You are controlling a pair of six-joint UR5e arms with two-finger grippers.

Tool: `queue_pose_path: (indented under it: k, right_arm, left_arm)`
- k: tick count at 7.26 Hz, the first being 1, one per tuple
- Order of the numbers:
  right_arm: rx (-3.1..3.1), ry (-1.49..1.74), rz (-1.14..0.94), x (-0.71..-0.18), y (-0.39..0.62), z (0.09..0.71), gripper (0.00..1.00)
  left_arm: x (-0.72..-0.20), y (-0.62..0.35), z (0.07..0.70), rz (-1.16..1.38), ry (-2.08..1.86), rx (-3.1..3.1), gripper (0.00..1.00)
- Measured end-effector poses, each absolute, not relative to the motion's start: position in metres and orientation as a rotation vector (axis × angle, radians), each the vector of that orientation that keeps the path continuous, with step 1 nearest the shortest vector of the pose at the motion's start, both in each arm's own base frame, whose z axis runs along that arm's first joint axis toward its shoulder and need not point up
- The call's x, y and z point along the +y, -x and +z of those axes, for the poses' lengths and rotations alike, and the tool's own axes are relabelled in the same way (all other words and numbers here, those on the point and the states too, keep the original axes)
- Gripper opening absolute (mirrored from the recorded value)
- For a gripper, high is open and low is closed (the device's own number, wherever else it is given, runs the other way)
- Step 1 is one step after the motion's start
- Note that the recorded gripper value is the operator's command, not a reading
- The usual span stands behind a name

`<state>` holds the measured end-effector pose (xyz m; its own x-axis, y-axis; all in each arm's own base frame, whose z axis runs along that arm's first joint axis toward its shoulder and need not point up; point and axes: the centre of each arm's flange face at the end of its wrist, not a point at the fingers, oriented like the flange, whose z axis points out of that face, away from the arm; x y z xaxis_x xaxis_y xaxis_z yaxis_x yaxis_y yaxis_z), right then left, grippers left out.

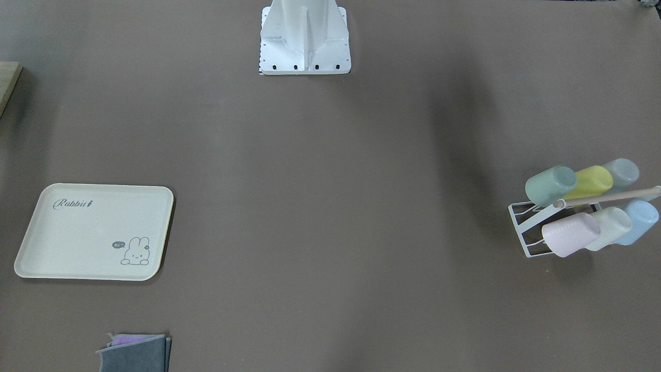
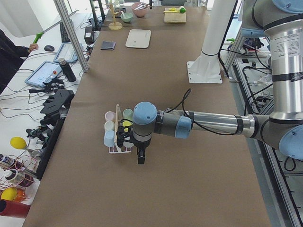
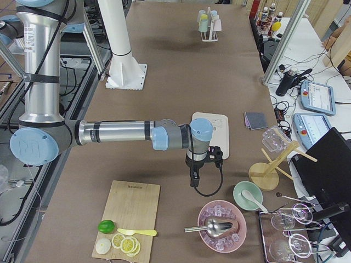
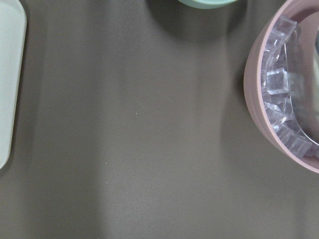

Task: Pick up and place green cup on tray

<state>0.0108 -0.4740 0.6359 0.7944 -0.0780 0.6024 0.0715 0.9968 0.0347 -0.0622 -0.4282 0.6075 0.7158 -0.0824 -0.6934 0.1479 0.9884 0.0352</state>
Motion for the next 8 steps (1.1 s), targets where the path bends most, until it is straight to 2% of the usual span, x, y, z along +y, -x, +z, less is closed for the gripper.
queue_pose_path:
  k: [8]
  right_arm:
    - [-0.800, -0.030, 0.002, -0.544, 0.010, 0.581, 1.00]
  left_arm:
    - [-0.429, 0.060, 0.609, -0.127, -0.080, 0.780, 0.98]
